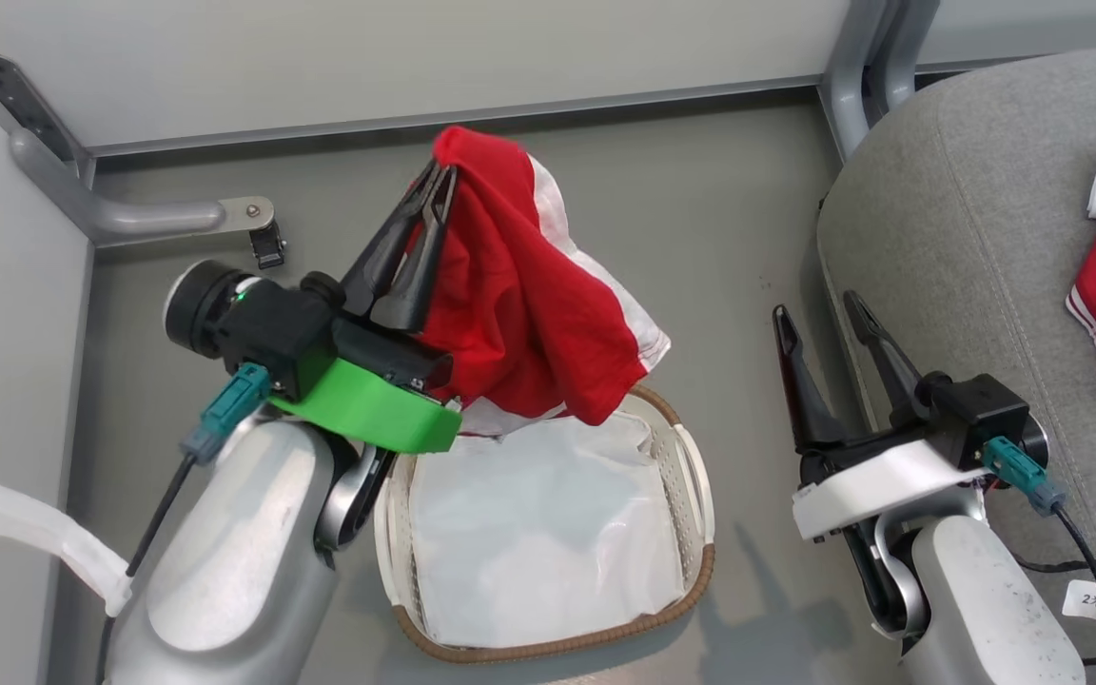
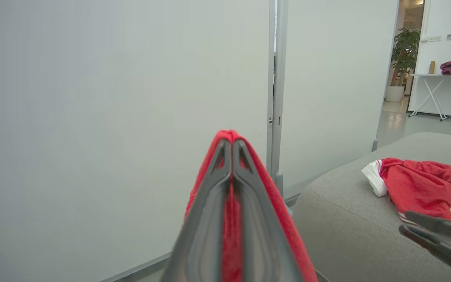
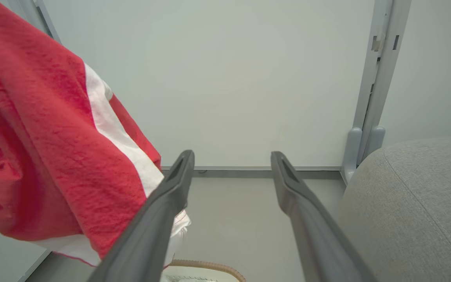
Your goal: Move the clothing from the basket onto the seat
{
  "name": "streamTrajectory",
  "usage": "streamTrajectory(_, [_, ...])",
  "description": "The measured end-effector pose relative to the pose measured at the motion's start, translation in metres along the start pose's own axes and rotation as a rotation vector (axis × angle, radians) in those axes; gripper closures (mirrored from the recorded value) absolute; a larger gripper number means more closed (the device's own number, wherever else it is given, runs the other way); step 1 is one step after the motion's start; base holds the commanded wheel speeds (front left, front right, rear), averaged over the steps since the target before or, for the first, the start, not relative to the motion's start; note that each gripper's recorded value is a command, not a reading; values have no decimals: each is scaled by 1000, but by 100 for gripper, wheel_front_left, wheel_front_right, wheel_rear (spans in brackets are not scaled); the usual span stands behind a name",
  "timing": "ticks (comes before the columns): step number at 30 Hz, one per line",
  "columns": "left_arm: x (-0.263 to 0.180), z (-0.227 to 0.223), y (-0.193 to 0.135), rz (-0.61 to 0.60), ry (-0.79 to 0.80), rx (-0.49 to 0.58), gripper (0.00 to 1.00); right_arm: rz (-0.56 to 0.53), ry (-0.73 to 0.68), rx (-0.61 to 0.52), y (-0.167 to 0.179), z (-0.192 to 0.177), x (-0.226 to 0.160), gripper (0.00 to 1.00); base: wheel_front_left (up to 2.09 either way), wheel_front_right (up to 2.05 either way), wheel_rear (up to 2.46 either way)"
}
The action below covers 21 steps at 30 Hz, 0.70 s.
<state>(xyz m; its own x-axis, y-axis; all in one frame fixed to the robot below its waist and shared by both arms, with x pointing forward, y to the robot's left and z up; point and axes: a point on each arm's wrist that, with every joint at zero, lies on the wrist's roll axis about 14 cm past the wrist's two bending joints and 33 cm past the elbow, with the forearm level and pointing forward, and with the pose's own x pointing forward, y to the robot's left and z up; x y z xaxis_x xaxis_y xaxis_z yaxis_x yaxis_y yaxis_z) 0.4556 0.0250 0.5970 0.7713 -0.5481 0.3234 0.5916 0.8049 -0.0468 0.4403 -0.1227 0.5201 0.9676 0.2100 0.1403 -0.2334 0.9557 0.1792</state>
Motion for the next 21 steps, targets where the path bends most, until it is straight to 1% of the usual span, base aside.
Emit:
streamTrajectory(7, [4, 53, 0, 11, -143, 35, 100, 16, 2, 20, 9, 1, -7, 0, 0, 0, 0])
streamTrajectory(11, [4, 64, -5, 2, -171, 37, 100, 24, 9, 22, 13, 0, -11, 0, 0, 0, 0])
streamTrajectory(15, [4, 65, -8, -2, -174, 39, 100, 38, 12, 20, 17, -1, -12, 0, 0, 0, 0])
streamTrajectory(18, [4, 63, -8, -2, -173, 34, 100, 108, 3, 46, 41, 1, -8, 0, 0, 0, 0])
streamTrajectory(21, [5, 61, -7, -1, -173, 27, 100, 212, -40, 64, 74, 15, 3, 0, 0, 0, 0])
